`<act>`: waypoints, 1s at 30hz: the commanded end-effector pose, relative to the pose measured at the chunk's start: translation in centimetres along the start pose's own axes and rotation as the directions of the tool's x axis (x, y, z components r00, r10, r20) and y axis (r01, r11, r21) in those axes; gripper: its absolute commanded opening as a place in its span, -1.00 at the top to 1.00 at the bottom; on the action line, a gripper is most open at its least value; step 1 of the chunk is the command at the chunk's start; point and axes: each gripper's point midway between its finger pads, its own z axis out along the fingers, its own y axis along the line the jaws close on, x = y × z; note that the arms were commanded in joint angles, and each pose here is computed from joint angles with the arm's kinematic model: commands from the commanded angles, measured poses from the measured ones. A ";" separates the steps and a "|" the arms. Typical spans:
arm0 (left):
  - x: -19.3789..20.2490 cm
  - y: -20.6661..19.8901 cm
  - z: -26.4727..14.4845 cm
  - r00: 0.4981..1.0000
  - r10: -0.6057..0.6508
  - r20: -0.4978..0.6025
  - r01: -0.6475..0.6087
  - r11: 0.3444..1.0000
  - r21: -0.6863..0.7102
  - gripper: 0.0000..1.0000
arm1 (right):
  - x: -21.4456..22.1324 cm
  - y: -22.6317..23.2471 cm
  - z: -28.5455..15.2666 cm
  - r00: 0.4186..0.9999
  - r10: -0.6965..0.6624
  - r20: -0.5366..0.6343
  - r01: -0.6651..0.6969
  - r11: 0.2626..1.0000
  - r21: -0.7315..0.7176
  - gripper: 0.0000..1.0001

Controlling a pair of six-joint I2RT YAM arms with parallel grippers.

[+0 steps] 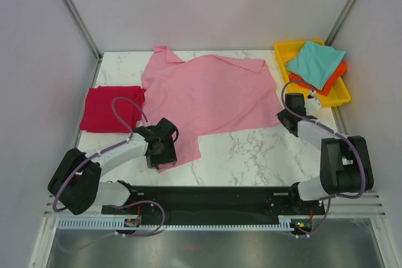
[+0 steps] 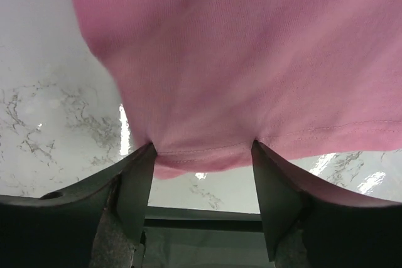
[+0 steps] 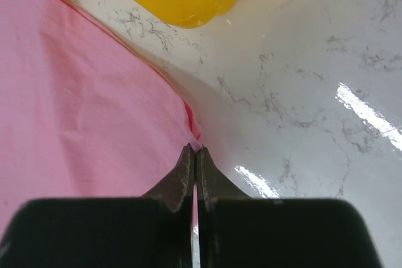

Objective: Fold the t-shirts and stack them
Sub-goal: Flatten the tshirt out

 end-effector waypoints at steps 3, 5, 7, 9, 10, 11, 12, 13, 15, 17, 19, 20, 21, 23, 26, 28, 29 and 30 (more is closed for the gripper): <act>-0.5 -0.7 0.2 1.000 0.026 -0.008 -0.026 1.000 -0.008 -0.45 | -0.8 0.6 -0.6 1.000 0.012 0.020 -0.011 0.999 -0.030 1.00; -0.4 -0.6 0.5 1.000 0.026 -0.014 -0.026 0.999 -0.021 -0.23 | -0.8 0.6 -0.6 1.000 0.012 0.020 -0.011 0.999 -0.030 1.00; -0.4 -0.6 0.7 0.999 0.029 -0.023 -0.030 0.999 -0.031 -0.01 | -0.9 0.6 -0.7 1.000 0.012 0.021 -0.012 0.999 -0.032 1.00; -0.4 -0.7 0.9 0.999 0.032 -0.026 -0.033 0.999 -0.031 0.34 | -0.9 0.6 -0.7 1.000 0.013 0.022 -0.012 0.999 -0.034 1.00; -0.5 -0.7 0.9 0.999 0.032 -0.024 -0.033 0.999 -0.031 0.52 | -0.8 0.6 -0.7 1.000 0.011 0.021 -0.011 0.999 -0.033 1.00; -0.6 -0.8 0.8 0.999 0.035 -0.018 -0.035 0.999 -0.027 0.96 | -0.9 0.7 -0.7 1.000 0.011 0.023 -0.010 0.999 -0.036 1.00; -0.7 -0.9 0.7 0.999 0.034 -0.011 -0.034 0.999 -0.024 0.96 | -0.9 0.7 -0.8 1.000 0.011 0.023 -0.010 0.999 -0.036 1.00; -0.9 -1.1 0.4 0.999 0.034 -0.002 -0.034 0.999 -0.016 0.96 | -1.0 0.7 -0.8 1.000 0.010 0.026 -0.009 0.999 -0.037 1.00; -1.7 -1.7 -0.4 0.999 0.034 0.030 -0.035 0.999 0.017 0.96 | -1.3 0.8 -1.1 0.999 0.006 0.035 -0.005 0.999 -0.041 1.00; -2.3 -2.4 -1.2 0.998 0.049 0.049 -0.051 0.997 0.049 0.96 | -1.6 1.0 -1.4 0.999 -0.005 0.037 0.007 0.999 -0.048 1.00; -2.8 -3.1 -2.4 0.996 0.056 0.074 -0.062 0.994 0.093 0.96 | -2.0 1.7 -2.2 0.999 -0.013 0.038 0.016 0.997 -0.075 1.00; -3.6 -3.8 -3.3 0.993 0.059 0.102 -0.071 0.991 0.118 0.96 | -2.3 1.9 -2.6 0.999 -0.017 0.042 0.021 0.996 -0.085 1.00; -4.2 -4.1 -4.2 0.990 0.057 0.133 -0.076 0.987 0.142 0.96 | -2.7 2.3 -3.3 0.999 -0.019 0.045 0.024 0.994 -0.105 1.00; -5.2 -4.8 -5.9 0.981 0.060 0.182 -0.093 0.979 0.181 0.96 | -3.3 2.6 -4.5 0.998 -0.025 0.056 0.032 0.991 -0.129 1.00; -6.6 -5.2 -9.2 0.964 0.054 0.261 -0.115 0.968 0.224 0.96 | -4.2 2.5 -5.4 0.996 -0.021 0.089 0.033 0.991 -0.131 1.00; -8.1 -5.4 -12.3 0.939 0.030 0.343 -0.123 0.960 0.252 0.96 | -4.9 2.3 -6.0 0.993 -0.011 0.119 0.026 0.991 -0.130 1.00; -8.1 -4.9 -13.4 0.934 0.026 0.356 -0.121 0.962 0.247 0.96 | -4.8 2.1 -6.1 0.993 -0.010 0.118 0.025 0.992 -0.127 1.00; -8.6 -4.7 -14.6 0.924 0.014 0.383 -0.117 0.962 0.248 0.96 | -4.9 2.2 -6.3 0.993 0.000 0.119 0.016 0.991 -0.132 1.00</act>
